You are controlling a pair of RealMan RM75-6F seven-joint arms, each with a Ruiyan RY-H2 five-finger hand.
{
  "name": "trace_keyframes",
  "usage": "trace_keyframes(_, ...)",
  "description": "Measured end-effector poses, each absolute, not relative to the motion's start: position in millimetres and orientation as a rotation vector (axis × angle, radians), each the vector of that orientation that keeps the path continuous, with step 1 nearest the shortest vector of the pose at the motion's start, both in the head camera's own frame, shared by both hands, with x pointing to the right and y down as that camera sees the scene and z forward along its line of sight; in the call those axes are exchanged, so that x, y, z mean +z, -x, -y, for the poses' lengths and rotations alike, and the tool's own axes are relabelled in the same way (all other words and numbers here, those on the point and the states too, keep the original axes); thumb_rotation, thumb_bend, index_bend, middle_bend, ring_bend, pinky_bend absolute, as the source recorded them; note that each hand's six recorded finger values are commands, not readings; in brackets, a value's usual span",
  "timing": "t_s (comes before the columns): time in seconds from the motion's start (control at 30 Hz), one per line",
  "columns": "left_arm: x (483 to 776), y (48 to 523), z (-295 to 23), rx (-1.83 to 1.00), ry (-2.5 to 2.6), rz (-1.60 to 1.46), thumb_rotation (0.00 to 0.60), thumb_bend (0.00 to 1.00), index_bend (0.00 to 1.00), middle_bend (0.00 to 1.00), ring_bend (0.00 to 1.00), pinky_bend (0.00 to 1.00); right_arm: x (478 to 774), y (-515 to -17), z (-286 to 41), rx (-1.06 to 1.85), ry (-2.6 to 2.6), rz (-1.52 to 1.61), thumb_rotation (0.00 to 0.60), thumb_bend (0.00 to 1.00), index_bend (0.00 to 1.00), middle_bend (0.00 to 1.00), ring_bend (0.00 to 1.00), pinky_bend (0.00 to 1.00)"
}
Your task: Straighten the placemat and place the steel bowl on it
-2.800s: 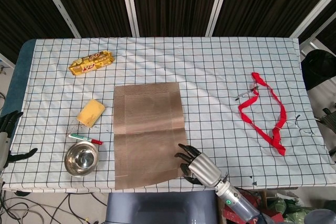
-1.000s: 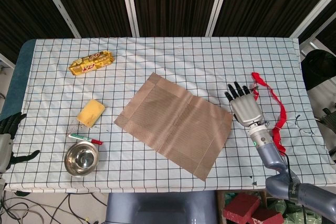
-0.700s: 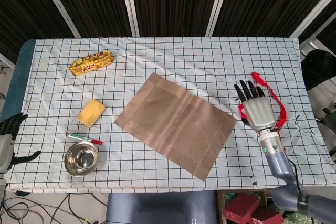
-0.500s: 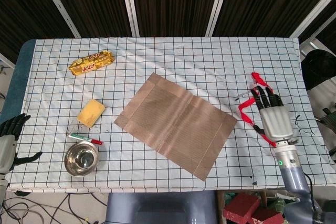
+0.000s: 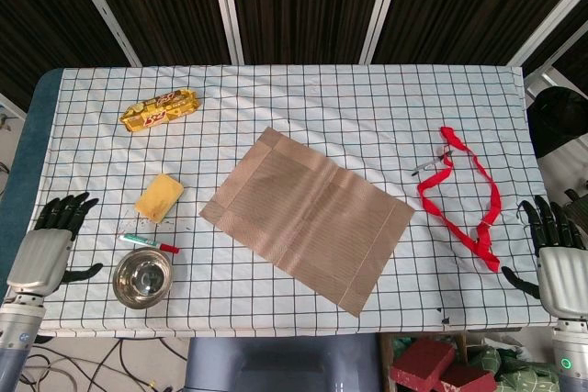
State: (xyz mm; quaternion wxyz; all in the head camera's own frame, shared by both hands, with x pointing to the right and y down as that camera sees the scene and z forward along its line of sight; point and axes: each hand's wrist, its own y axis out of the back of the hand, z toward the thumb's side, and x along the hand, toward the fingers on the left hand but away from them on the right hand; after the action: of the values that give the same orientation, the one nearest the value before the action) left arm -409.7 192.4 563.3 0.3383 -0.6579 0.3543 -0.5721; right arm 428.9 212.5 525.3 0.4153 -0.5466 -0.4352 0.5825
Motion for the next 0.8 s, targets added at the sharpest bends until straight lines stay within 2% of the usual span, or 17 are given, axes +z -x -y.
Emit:
trace_keyframes(0.23,570.8,364.6,-172.2,-1.42,1.699,-0.722,0.6,0.06,0.11,0.06,0.0,0.0,529.7,-434.1,-212.8,1.45,1.402,1.118,0.6,0.03,0.0,0.0,0.0,0.16)
trace_keyframes(0.47,592.8,315.2,-143.6,-1.398,1.64,-0.578,0.6,0.06,0.12,0.06,0.0,0.0,533.5,-436.7,-213.7,1.46,1.464,1.167,0.6,0.04,0.0,0.0,0.0,0.16)
trace_keyframes(0.53,600.2,304.4,-136.5,-1.404,1.628,-0.556,0.6,0.06,0.15,0.07,0.0,0.0,533.2,-437.3,-213.1,1.459,1.474,1.18,0.6,0.04,0.0,0.0,0.0,0.16)
trace_keyframes(0.7,625.7,284.3,-117.1,-1.446,1.571,-0.5,0.6,0.06,0.31,0.1,0.0,0.02,533.4,-439.5,-211.1,1.454,1.504,1.219,0.6,0.04,0.0,0.0,0.0,0.16)
trace_keyframes(0.8,641.9,277.1,-109.7,-1.481,1.551,-0.485,0.6,0.06,0.37,0.11,0.0,0.03,533.7,-441.0,-210.0,1.454,1.52,1.236,0.6,0.05,0.0,0.0,0.0,0.16)
